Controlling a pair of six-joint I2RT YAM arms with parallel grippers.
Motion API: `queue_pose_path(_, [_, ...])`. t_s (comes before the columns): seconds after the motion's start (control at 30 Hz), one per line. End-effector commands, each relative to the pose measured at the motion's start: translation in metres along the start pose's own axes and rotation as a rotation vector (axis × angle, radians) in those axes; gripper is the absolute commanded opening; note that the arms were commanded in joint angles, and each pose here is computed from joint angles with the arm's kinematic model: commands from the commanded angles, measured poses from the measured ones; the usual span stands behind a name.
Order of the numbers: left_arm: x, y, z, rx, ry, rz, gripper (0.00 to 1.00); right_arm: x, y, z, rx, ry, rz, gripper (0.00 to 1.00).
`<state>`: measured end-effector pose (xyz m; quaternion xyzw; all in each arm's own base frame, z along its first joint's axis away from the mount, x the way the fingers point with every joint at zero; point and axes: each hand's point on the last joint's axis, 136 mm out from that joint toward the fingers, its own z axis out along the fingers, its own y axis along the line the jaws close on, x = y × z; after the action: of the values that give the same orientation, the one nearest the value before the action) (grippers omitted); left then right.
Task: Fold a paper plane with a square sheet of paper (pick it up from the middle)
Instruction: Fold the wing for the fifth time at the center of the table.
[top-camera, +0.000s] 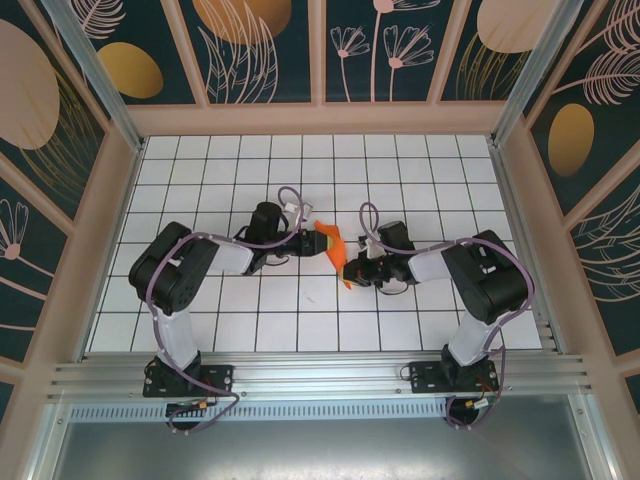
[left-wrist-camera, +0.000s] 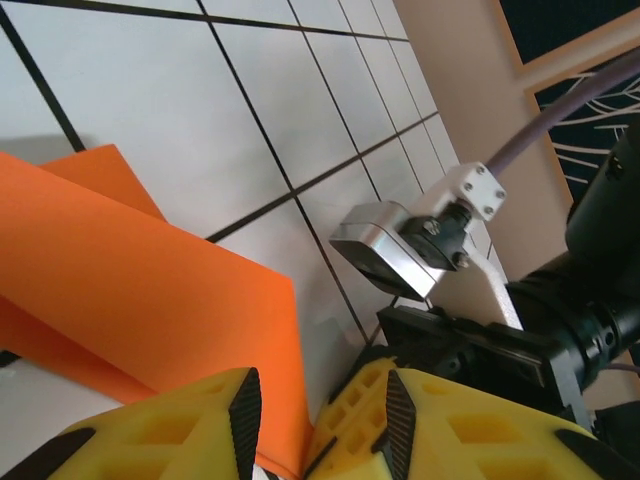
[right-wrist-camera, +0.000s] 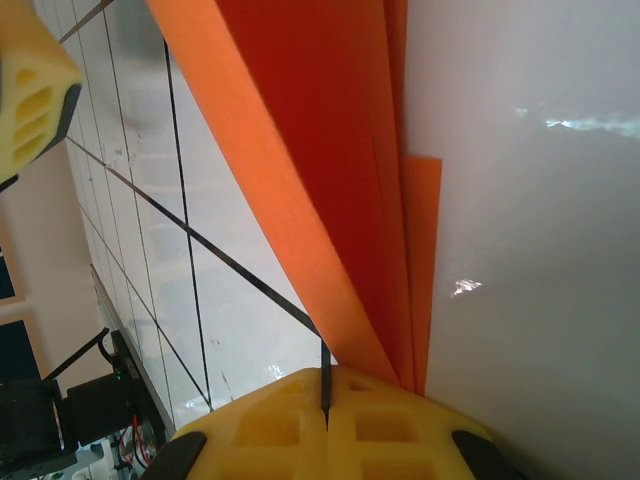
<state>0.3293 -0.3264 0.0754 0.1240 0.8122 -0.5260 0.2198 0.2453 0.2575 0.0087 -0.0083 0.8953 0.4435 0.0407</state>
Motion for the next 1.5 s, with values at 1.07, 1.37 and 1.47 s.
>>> queue_pose_path(1.07, [-0.044,0.092,0.026,-0.273,-0.070,-0.094,0.42,0.066,-0.106,0.001,0.369,0.129,0.192,0.00])
queue_pose_path(1.37, [-0.065,0.094,0.018,-0.254,-0.096,-0.071,0.45,0.066,-0.105,0.001,0.364,0.126,0.193,0.00])
queue_pose_path(1.47, [-0.076,0.093,0.012,-0.251,-0.116,-0.063,0.45,0.063,-0.102,0.001,0.350,0.121,0.189,0.00])
